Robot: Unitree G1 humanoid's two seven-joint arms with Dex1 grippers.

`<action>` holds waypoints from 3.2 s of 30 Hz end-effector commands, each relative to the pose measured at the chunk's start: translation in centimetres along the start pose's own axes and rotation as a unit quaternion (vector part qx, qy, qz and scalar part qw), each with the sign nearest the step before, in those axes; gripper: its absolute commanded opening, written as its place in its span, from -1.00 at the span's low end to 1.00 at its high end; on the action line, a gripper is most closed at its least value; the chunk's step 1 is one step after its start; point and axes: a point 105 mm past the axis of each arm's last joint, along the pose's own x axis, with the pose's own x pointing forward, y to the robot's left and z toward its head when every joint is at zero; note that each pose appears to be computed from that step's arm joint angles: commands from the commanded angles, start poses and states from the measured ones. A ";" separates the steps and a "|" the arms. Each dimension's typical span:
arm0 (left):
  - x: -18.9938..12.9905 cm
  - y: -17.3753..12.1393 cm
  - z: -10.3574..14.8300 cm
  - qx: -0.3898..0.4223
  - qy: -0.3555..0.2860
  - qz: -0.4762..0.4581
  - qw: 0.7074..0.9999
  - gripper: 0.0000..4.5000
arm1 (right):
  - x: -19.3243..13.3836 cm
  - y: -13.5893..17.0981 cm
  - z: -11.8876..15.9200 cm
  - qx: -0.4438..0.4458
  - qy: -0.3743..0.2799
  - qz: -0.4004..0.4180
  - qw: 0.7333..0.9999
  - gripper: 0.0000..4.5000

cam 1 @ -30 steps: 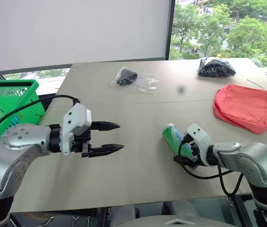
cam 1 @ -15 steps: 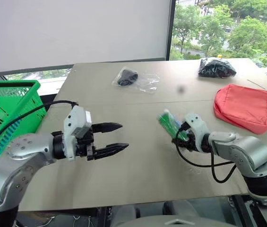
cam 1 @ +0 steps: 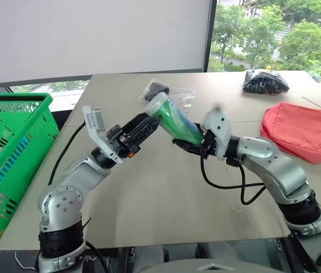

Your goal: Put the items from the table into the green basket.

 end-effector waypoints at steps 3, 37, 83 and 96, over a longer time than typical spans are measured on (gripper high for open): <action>1.4 -1.8 -0.2 -0.020 0.008 -0.063 0.998 0.51 | 0.6 0.8 2.6 -0.044 -0.055 0.035 0.997 -0.05; 2.7 0.6 1.2 0.023 -0.035 -0.013 0.999 -0.18 | 0.7 0.9 2.3 -0.050 -0.048 0.044 0.997 0.39; -20.5 12.7 22.3 0.433 -0.007 0.662 0.612 0.99 | -7.0 -1.5 7.8 0.079 -0.174 0.166 0.968 1.00; -6.6 7.8 7.6 0.345 0.035 0.265 0.900 0.99 | -7.4 -2.2 5.8 0.079 -0.156 0.122 0.977 1.00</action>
